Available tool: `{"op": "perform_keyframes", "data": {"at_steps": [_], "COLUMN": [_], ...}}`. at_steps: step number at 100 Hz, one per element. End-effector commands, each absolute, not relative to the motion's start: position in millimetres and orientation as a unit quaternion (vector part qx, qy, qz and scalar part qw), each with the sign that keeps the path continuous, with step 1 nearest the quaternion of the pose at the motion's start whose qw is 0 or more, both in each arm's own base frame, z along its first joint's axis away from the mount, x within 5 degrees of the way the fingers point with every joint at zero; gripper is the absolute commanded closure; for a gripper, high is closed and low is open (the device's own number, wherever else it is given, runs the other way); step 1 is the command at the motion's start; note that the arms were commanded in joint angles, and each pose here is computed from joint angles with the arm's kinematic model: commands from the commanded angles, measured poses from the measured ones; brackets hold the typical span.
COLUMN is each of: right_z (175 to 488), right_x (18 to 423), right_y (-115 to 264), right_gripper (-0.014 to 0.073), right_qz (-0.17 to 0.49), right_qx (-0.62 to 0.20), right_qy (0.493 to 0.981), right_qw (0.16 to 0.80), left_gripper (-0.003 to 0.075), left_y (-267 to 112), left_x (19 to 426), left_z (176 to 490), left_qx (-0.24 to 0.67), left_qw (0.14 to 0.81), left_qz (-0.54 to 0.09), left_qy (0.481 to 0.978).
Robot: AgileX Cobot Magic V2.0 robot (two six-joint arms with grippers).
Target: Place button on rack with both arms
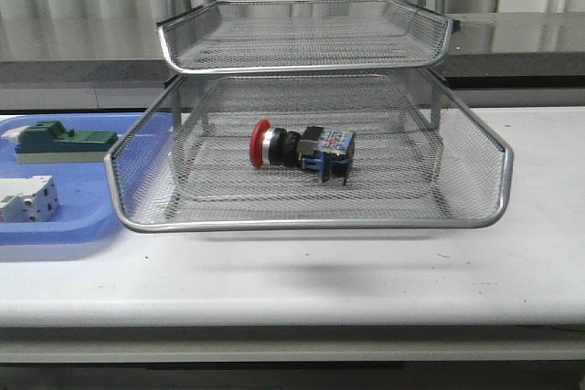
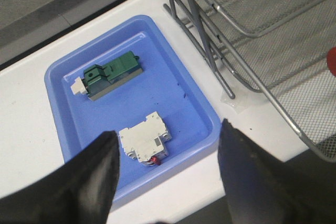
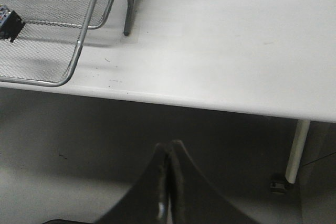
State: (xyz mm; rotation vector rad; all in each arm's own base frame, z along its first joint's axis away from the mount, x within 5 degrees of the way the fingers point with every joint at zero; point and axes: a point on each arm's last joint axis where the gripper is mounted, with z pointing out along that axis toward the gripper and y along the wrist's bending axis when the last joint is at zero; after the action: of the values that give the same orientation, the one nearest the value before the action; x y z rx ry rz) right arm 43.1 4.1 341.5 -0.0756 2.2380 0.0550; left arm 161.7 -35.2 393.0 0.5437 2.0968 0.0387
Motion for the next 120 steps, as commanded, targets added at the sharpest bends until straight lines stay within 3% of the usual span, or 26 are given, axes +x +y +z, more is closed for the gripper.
{"op": "perform_keyframes", "data": {"at_steps": [1,34,54,78,100,120], "right_z": [354.7,354.7,354.7,354.7,354.7,354.7], "right_x": [45.4,45.4,45.4,45.4,45.4,45.4], "right_y": [3.6,3.6,3.6,3.6,3.6,3.6], "right_gripper": [0.0665,0.0665,0.0665,0.0665,0.0665,0.0665], "right_qz": [0.019,0.019,0.019,0.019,0.019,0.019], "right_qx": [-0.030,-0.030,-0.030,-0.030,-0.030,-0.030], "right_qy": [0.880,0.880,0.880,0.880,0.880,0.880], "right_qw": [0.473,0.473,0.473,0.473,0.473,0.473], "left_gripper": [0.0322,0.0322,0.0322,0.0322,0.0328,0.0448], "left_y": [-30.9,-17.1,-13.2,-14.2,-14.2,-14.2], "left_x": [144.7,78.4,63.2,69.5,70.5,70.5], "left_z": [393.9,339.3,314.6,289.5,285.5,285.5], "left_qx": [0.176,0.115,0.103,0.104,0.102,0.102], "left_qw": [0.554,0.701,0.752,0.742,0.750,0.750], "left_qz": [-0.003,-0.036,-0.036,-0.034,-0.034,-0.034], "left_qy": [0.814,0.703,0.650,0.661,0.653,0.653]}}
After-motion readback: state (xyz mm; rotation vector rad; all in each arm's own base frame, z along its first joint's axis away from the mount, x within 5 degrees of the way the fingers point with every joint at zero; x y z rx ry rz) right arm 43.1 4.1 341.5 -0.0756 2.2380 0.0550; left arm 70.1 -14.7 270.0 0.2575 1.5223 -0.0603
